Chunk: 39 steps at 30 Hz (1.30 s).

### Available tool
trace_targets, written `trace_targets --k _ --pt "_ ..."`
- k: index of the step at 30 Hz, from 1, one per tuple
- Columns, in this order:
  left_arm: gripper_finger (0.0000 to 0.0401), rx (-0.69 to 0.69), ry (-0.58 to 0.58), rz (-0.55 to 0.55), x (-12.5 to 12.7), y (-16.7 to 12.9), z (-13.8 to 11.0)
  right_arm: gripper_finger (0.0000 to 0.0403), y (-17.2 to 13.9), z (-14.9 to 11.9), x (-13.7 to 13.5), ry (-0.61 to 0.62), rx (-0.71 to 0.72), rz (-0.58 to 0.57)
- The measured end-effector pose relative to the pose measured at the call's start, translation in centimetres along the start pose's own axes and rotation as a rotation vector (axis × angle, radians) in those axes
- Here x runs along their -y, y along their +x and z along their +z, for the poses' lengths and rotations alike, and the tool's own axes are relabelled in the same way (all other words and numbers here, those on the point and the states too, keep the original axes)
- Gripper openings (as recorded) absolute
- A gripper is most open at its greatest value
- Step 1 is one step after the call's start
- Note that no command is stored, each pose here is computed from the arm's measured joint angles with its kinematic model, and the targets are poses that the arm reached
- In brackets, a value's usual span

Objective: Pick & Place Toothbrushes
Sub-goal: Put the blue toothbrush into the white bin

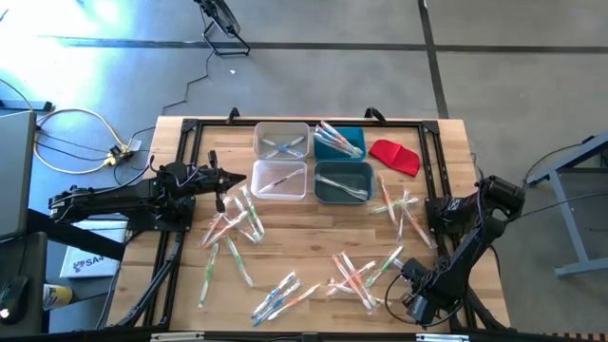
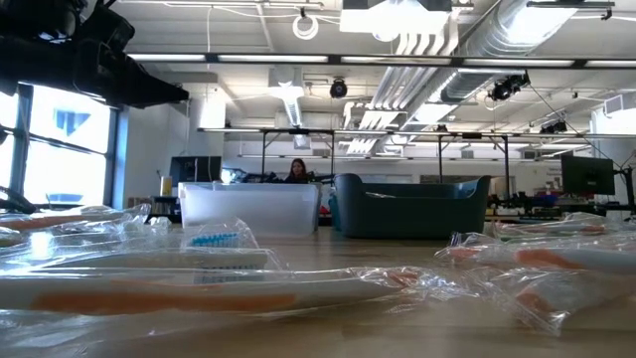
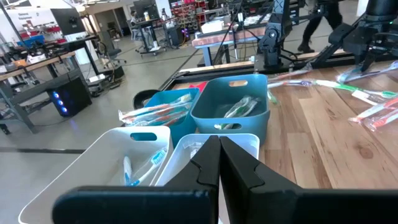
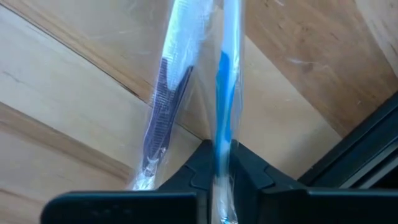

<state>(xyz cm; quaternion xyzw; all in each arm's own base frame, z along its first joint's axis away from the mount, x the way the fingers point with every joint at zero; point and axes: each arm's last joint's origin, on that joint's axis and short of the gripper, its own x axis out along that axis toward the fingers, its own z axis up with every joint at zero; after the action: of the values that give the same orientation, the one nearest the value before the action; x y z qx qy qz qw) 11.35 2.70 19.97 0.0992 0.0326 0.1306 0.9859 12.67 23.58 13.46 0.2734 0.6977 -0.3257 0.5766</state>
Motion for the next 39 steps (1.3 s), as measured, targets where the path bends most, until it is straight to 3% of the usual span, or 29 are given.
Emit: trace_targets --k 9,21,28,33,39 --pt "0.0001 0.000 0.000 0.000 0.0 0.0 0.0 0.0019 -0.4 0.0 0.5 -0.020 -0.027 -0.022" --pt "0.0001 0.008 0.000 0.001 0.0 0.0 0.1 0.0020 -5.2 2.5 3.3 0.062 0.006 0.020" --pt "0.0001 0.008 0.000 0.001 0.0 0.0 0.1 0.0020 -7.7 4.9 4.7 0.127 0.168 0.119" --pt "0.0001 0.010 0.004 0.002 0.0 0.0 0.1 0.0020 -8.9 7.3 5.1 0.114 0.408 0.180" --pt "0.0001 0.033 0.026 0.009 -0.1 0.0 0.3 0.0020 -9.7 10.5 5.2 0.039 0.626 0.130"
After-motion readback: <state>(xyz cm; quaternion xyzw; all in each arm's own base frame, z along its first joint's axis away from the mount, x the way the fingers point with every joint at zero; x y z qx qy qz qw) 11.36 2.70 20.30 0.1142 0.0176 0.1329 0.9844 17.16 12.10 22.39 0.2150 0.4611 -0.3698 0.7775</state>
